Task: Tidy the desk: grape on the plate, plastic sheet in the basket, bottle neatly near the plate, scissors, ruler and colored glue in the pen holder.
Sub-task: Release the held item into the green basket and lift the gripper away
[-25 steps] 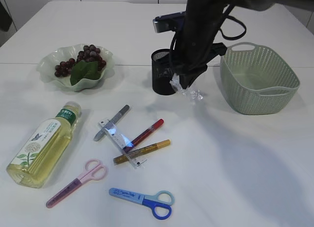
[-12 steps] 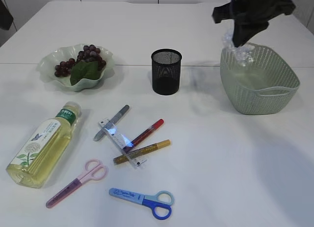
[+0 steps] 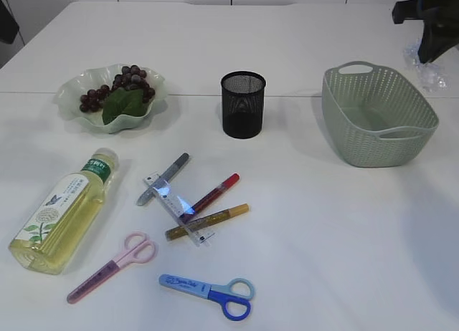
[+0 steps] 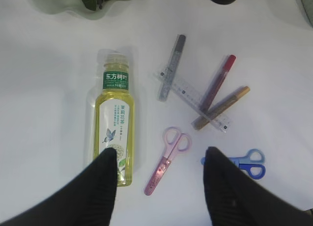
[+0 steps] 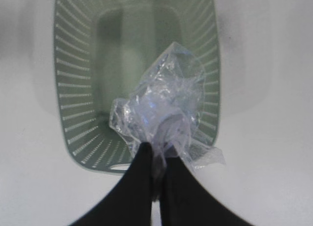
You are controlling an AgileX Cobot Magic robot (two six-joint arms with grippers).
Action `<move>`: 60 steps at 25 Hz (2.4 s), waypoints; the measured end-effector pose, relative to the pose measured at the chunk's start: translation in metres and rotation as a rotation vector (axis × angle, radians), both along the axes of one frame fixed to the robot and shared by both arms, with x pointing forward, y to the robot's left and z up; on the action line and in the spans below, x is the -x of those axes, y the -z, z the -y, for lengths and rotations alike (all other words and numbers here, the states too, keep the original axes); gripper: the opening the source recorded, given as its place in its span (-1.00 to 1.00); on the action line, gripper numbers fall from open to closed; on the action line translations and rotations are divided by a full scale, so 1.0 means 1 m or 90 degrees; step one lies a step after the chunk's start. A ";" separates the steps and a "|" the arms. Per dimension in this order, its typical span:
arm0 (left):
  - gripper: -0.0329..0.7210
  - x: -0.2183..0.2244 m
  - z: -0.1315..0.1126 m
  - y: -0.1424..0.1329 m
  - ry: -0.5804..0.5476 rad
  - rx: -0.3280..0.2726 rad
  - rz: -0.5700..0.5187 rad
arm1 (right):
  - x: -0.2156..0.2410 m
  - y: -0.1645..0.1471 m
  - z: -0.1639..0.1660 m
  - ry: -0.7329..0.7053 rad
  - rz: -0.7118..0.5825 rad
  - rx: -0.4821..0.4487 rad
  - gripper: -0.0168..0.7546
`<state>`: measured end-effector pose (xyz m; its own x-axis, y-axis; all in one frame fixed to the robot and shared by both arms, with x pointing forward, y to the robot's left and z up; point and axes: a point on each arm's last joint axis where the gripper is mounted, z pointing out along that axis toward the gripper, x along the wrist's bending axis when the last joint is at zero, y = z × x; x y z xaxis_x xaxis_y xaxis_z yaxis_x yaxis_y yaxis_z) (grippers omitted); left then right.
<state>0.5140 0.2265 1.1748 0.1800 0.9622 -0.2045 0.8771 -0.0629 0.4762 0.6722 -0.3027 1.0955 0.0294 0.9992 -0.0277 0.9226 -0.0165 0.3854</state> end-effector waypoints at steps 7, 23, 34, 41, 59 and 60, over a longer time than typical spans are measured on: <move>0.18 0.000 0.000 0.000 0.000 0.000 0.000 | -0.012 0.011 0.004 0.005 0.006 0.002 -0.92; 0.12 0.001 0.003 -0.001 0.005 0.026 -0.006 | -0.065 0.073 0.001 0.020 0.002 -0.037 -0.91; 0.10 0.001 0.004 -0.001 0.005 0.027 -0.006 | -0.070 0.084 -0.003 0.021 -0.009 -0.067 -0.06; 0.09 0.001 0.004 -0.001 0.005 0.027 -0.006 | -0.065 0.085 -0.004 0.021 -0.047 -0.071 0.28; 0.09 -0.001 -0.004 0.001 -0.006 -0.031 0.006 | -0.025 -0.015 -0.005 0.012 0.067 -0.071 0.29; 0.09 -0.002 -0.005 0.001 -0.007 -0.038 0.006 | -0.019 -0.022 -0.005 0.012 0.071 -0.074 0.29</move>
<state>0.5157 0.2315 1.1735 0.1705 0.9746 -0.1449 0.8731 -0.0813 0.4807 0.6909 -0.2978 1.1174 0.0444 0.9947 0.0925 0.8730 -0.0837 0.4804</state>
